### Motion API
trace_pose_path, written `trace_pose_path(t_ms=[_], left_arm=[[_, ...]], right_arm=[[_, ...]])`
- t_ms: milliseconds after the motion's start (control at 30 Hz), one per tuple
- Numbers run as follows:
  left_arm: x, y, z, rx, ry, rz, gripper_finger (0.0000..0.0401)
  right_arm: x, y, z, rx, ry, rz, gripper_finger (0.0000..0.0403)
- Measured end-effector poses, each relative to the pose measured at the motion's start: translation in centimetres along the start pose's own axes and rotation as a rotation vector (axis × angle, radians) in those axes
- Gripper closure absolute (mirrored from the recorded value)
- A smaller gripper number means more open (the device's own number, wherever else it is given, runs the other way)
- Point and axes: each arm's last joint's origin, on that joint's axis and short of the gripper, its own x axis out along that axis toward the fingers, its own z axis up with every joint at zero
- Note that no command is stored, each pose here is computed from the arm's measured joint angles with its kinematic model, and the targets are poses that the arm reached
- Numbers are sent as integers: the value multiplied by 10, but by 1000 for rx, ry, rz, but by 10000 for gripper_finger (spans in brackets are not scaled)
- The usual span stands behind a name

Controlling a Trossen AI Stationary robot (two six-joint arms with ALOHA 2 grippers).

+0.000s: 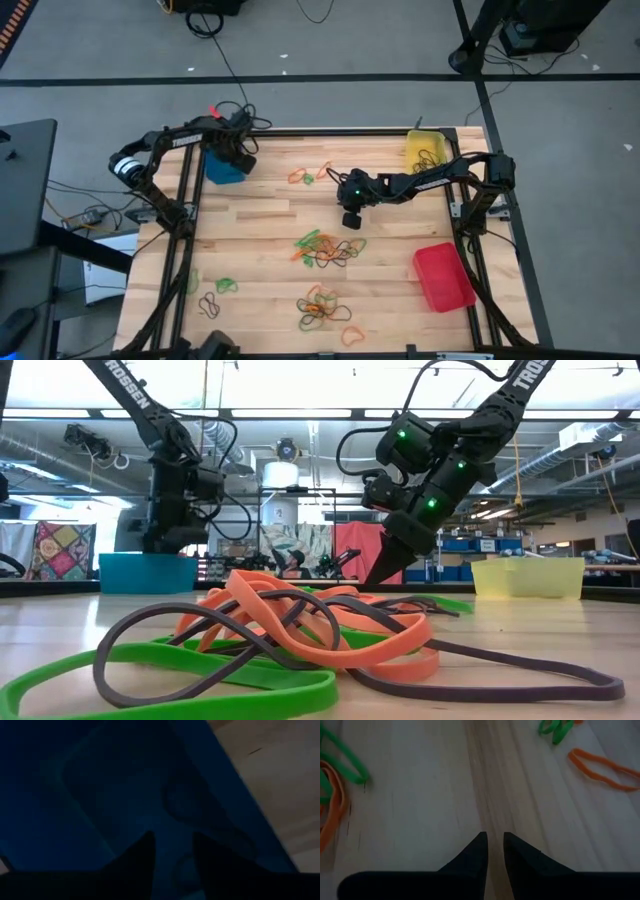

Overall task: Sort rubber bands into baskets
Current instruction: Put the brown rubber band into the yellow bin

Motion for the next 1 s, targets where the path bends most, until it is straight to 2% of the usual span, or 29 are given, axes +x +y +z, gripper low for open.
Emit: trace_pose_path(t_ms=[500, 600, 767, 1000], left_arm=[[34, 3, 11, 82, 111, -95, 276], [35, 2, 12, 80, 109, -114, 303], [36, 1, 12, 78, 108, -125, 389], [22, 6, 10, 75, 66, -96, 398]], right_arm=[[1, -25, -2, -22, 11, -49, 328], [1, -26, -4, -19, 26, -50, 328], [1, -26, -5, -28, 37, -48, 328], [1, -25, -5, -23, 43, -46, 328]])
